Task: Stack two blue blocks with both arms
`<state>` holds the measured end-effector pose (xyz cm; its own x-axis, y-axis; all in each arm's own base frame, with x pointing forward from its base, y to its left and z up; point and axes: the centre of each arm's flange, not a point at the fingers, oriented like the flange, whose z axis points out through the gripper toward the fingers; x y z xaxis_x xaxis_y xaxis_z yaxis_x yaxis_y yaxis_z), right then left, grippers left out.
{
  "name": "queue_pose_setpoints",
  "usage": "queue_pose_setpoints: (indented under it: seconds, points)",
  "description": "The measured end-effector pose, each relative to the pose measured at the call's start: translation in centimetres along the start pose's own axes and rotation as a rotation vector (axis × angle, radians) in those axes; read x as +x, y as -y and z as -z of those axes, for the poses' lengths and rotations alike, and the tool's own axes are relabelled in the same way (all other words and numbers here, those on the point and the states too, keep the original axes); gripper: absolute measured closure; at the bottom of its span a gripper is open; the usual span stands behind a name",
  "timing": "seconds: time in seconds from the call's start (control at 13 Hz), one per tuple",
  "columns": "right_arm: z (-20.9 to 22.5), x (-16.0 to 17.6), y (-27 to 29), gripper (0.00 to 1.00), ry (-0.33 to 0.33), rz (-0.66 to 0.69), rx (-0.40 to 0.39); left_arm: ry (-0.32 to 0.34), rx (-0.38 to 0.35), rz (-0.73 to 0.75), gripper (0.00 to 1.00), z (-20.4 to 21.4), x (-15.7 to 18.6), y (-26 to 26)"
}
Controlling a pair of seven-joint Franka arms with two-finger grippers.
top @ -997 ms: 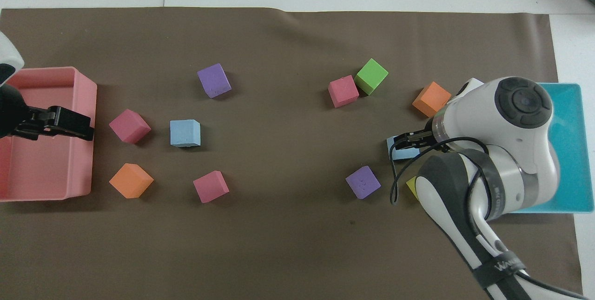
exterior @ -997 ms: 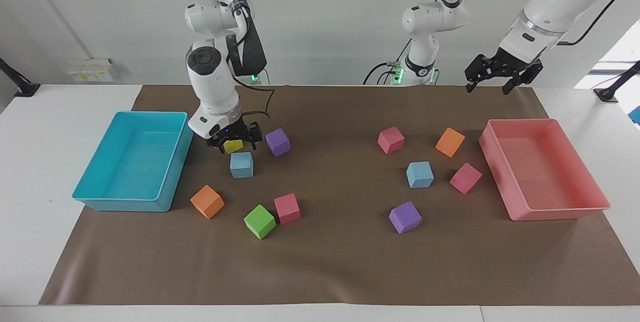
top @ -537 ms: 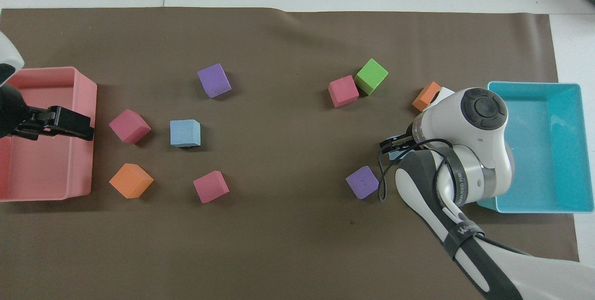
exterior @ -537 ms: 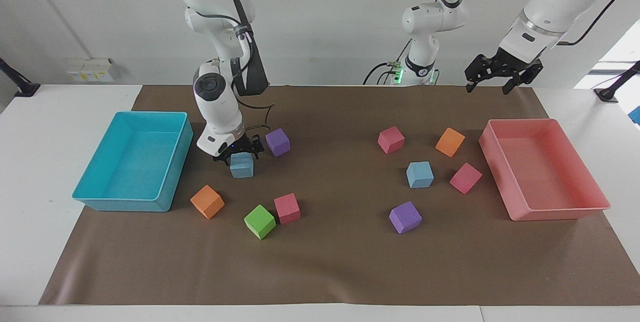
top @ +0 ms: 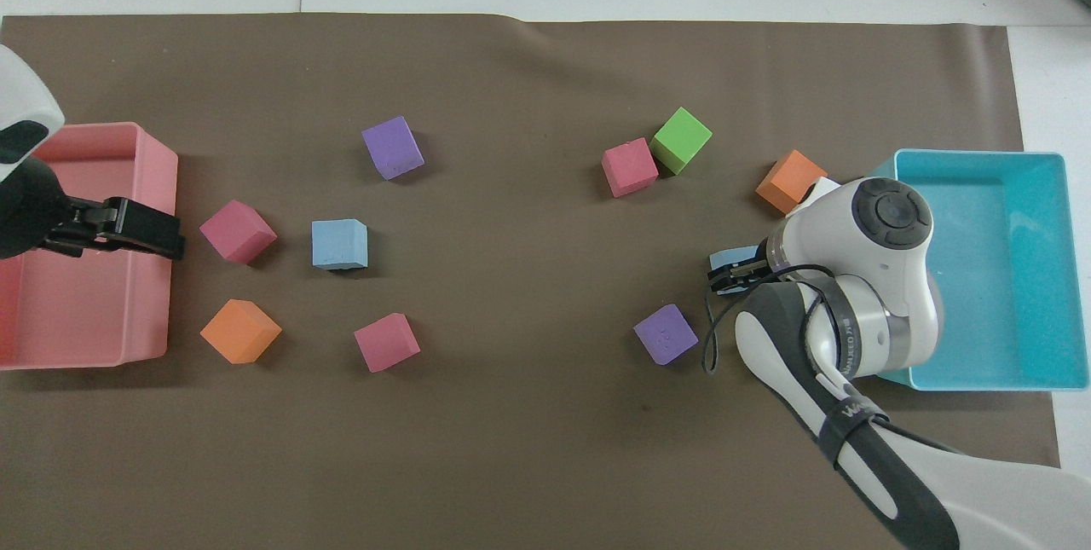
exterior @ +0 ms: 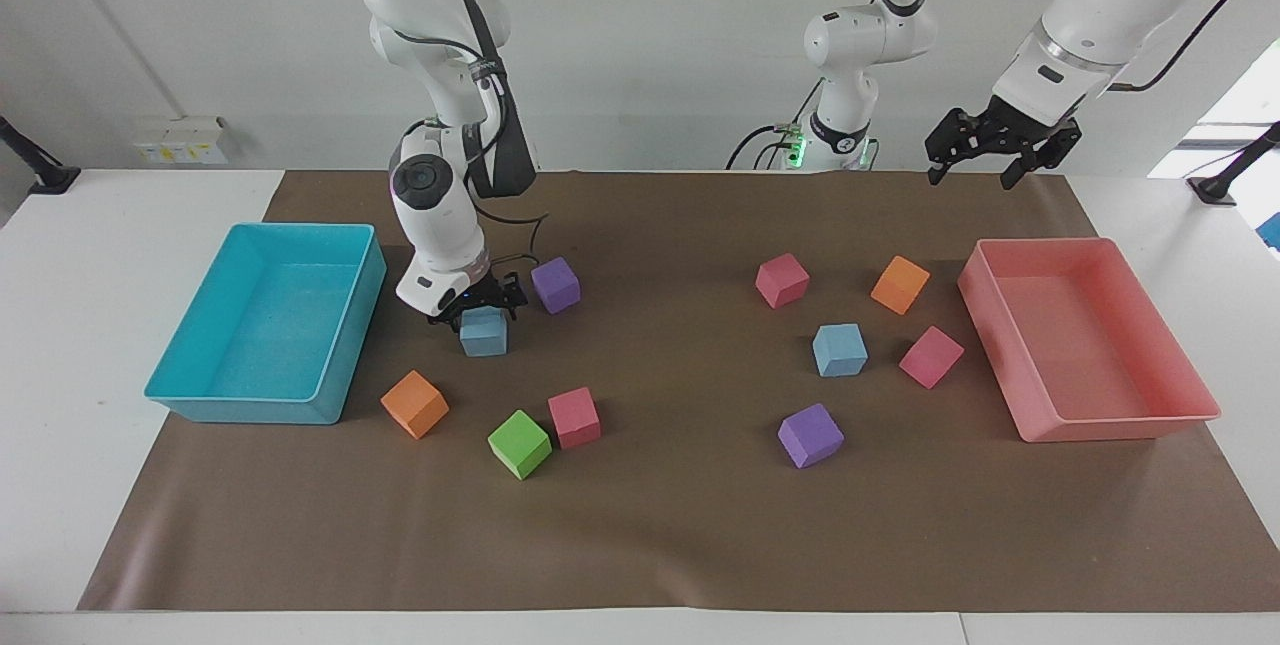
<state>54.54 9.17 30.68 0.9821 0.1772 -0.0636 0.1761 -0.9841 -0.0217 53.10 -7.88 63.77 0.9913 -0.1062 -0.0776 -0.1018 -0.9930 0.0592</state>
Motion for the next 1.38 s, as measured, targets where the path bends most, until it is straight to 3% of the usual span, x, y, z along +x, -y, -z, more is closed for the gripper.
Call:
queue_pose_setpoints:
  seconds: [0.54,0.61,0.69,0.92,1.38]
  points:
    - [-0.4,0.0,0.5,0.00,0.003,-0.010,0.005,-0.007,0.000,0.000,0.00,0.1,0.1,0.0]
    - [-0.5,-0.1,0.5,0.06,0.005,-0.012,0.006,-0.009,0.000,0.000,0.00,0.1,0.1,0.0]
    - [-0.6,-0.1,0.5,0.06,0.007,-0.018,0.008,-0.009,0.000,0.002,0.00,0.1,0.1,0.0]
    - [-0.6,-0.2,0.6,0.38,0.008,-0.035,0.011,-0.031,-0.001,0.029,0.00,-0.4,0.5,-1.1]
    - [1.1,0.7,0.9,0.39,-0.031,-0.031,0.012,-0.050,0.000,0.025,0.00,-7.3,1.9,-4.9]
